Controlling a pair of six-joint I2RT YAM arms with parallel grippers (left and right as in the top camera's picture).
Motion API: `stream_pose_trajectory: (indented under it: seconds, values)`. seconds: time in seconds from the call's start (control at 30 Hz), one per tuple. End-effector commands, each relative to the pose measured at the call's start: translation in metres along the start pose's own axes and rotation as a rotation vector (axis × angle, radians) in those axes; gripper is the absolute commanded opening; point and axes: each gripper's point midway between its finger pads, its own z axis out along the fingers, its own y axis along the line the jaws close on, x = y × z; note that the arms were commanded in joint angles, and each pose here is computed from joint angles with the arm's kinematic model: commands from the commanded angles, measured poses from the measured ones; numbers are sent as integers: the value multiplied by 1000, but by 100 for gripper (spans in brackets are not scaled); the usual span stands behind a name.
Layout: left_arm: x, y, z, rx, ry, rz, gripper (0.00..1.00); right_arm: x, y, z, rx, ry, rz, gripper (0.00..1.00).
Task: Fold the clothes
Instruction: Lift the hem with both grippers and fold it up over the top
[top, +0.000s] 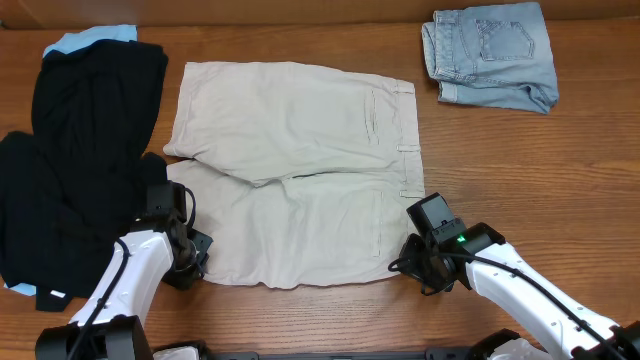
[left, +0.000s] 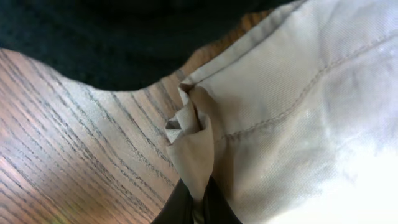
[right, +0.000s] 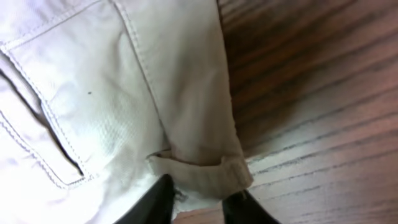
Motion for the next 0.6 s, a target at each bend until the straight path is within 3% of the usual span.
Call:
stream_pose_trajectory:
  seconds: [0.0, 0.23, 0.57]
  values:
    - [-10, -16, -13, 34, -12, 108, 4, -10, -6, 0, 29, -49, 12, 5]
    - [-31, -38, -62, 53, -51, 228, 4, -34, -12, -21, 62, -132, 90, 4]
    - [-55, -56, -158, 86, -122, 344, 4, -86, -20, -156, -34, -322, 91, 4]
